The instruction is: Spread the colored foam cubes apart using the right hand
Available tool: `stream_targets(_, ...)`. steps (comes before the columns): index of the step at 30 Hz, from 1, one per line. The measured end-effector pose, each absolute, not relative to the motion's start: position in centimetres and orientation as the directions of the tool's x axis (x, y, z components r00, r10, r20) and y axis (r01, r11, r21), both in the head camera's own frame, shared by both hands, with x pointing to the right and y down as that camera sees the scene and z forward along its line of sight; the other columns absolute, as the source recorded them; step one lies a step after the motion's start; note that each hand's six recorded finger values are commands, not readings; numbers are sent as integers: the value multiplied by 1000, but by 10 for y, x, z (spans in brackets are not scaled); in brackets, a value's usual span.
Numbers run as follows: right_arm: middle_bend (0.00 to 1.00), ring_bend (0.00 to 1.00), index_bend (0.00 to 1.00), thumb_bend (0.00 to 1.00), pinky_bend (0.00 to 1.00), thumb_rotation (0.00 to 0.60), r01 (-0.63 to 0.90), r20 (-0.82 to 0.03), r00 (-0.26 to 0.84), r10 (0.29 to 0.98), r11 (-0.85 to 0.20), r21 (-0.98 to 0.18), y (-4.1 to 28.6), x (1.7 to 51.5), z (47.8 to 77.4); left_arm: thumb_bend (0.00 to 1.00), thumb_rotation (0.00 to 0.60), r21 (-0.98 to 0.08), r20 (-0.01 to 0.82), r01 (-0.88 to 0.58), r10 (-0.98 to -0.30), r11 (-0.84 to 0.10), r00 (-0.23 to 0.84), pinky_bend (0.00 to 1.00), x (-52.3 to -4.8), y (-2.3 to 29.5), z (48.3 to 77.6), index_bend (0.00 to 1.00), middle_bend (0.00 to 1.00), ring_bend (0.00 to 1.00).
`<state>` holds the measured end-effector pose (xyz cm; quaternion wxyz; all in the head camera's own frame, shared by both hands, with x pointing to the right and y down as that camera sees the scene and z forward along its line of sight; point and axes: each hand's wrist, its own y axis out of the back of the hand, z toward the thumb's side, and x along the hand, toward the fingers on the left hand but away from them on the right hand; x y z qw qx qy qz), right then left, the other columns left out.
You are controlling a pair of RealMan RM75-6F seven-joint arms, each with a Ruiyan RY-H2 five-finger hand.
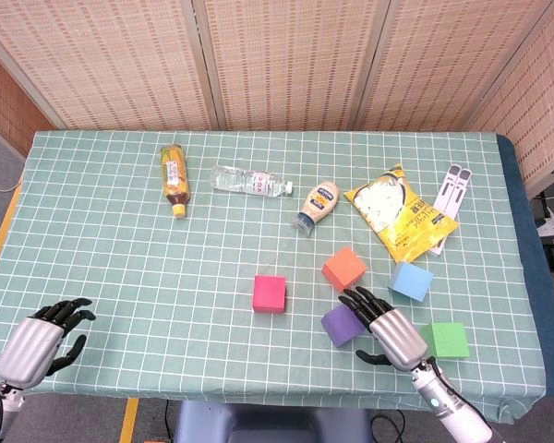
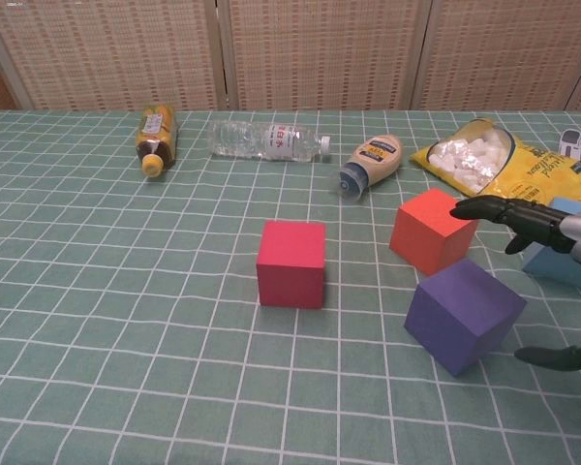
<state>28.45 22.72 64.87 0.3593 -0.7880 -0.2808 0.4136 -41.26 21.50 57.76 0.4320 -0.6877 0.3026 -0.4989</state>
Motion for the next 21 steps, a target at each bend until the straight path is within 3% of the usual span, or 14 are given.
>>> stream_targets(4, 0, 0, 0, 55, 179, 600, 162, -431, 487, 759, -564, -810, 226, 293, 637, 473, 600, -896, 424, 14, -848, -443, 319, 452, -413, 215, 577, 385, 254, 288)
stream_targets(8, 0, 0, 0, 55, 177, 600, 171, -385, 415, 825, -486, -857, 217, 312, 624, 474, 600, -896, 425, 14, -847, -444, 319, 452, -413, 215, 578, 385, 254, 288)
stream_targets(16, 0, 0, 0, 56, 66, 600, -39, -232, 96, 968, -229, -973, 212, 389, 607, 474, 600, -892, 437, 25, -846, -452, 305, 452, -416, 213, 582, 385, 254, 288)
stream_targets(21, 0, 0, 0, 55, 55, 600, -9, -266, 27, 964, -266, -964, 216, 410, 605, 474, 600, -894, 437, 43, -845, -447, 309, 452, -413, 213, 584, 385, 254, 288)
